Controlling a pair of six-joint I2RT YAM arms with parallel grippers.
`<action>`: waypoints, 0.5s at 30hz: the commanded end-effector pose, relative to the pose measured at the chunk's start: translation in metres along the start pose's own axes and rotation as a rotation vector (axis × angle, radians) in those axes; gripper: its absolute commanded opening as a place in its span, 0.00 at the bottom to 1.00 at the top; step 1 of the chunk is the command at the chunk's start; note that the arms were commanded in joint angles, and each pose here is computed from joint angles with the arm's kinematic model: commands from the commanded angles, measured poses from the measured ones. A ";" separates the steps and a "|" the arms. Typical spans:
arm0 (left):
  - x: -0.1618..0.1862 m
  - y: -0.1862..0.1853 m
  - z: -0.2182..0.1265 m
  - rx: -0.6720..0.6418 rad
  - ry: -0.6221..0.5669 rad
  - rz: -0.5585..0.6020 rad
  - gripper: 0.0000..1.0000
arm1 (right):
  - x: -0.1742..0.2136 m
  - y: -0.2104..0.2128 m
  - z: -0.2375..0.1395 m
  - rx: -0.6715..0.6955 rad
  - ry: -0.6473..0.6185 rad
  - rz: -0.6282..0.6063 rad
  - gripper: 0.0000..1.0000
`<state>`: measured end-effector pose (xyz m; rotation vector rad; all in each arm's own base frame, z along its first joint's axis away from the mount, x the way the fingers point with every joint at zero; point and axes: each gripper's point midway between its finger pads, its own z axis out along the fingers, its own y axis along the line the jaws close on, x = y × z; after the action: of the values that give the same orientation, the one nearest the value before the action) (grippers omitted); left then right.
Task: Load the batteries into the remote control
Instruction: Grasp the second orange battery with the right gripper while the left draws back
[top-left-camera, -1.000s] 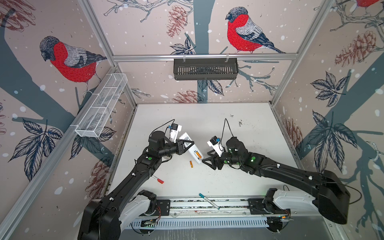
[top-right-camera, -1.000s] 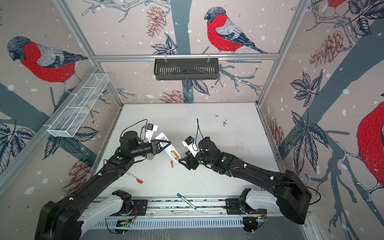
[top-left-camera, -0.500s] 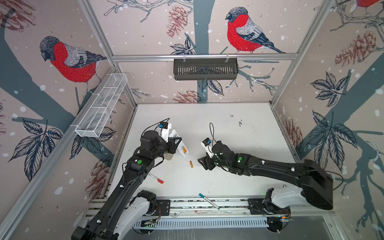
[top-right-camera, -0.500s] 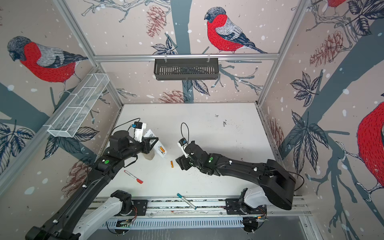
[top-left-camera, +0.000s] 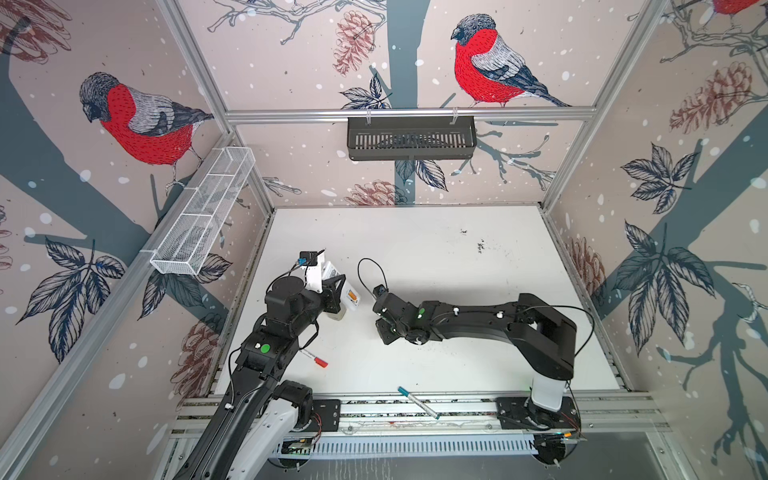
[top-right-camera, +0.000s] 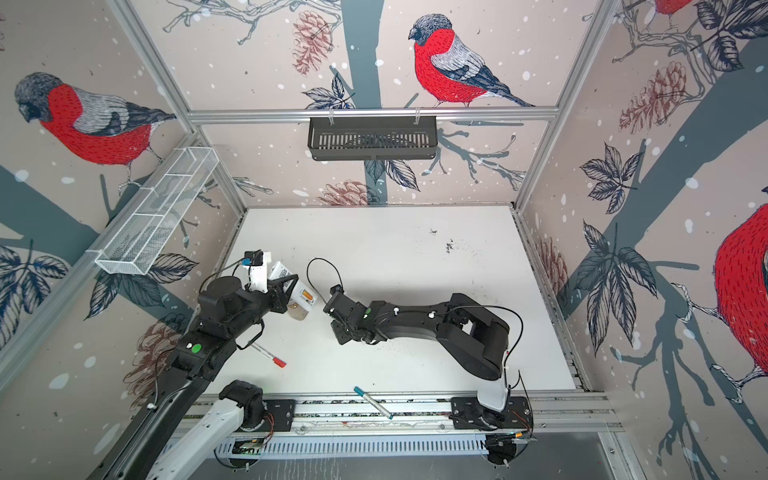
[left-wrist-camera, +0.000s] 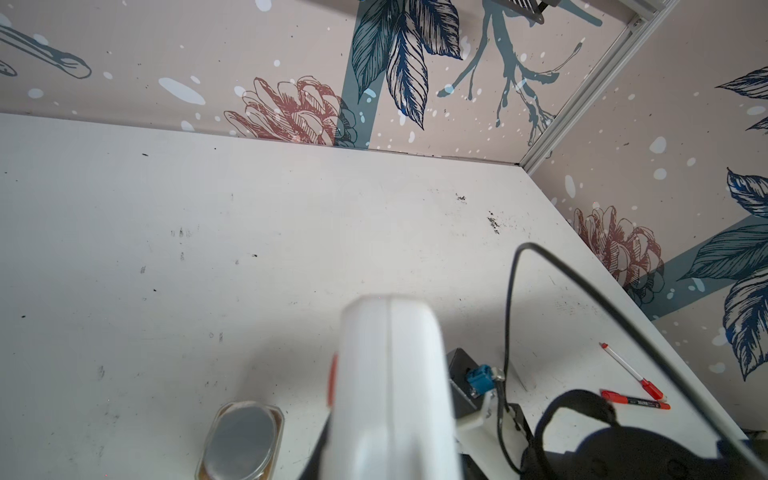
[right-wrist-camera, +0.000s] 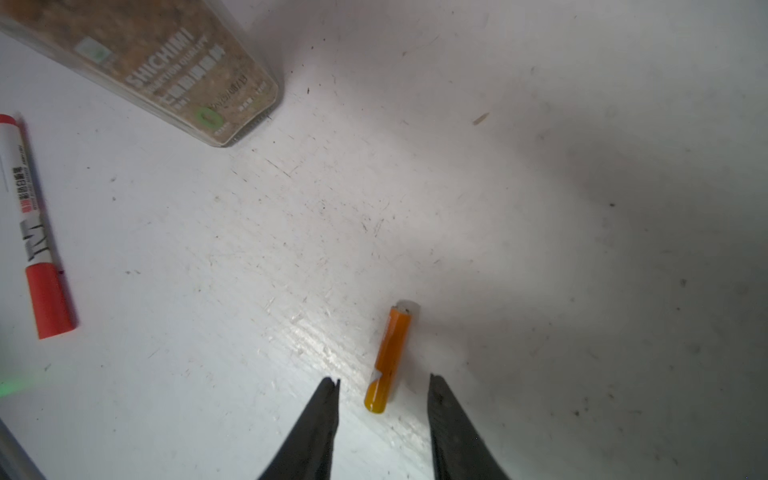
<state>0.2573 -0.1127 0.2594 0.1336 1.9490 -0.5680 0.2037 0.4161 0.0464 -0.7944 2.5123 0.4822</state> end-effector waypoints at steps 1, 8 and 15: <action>-0.010 -0.002 -0.001 0.006 -0.044 -0.002 0.00 | 0.004 -0.004 0.006 0.050 0.026 0.032 0.38; -0.008 -0.003 -0.003 0.017 -0.043 -0.001 0.00 | 0.002 -0.008 0.021 0.103 0.042 0.038 0.32; -0.006 -0.005 -0.004 0.028 -0.040 -0.001 0.00 | 0.005 -0.016 0.032 0.136 0.063 0.050 0.27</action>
<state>0.2538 -0.1125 0.2598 0.1370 1.9385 -0.5751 0.2180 0.4225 0.0195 -0.7359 2.5742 0.3475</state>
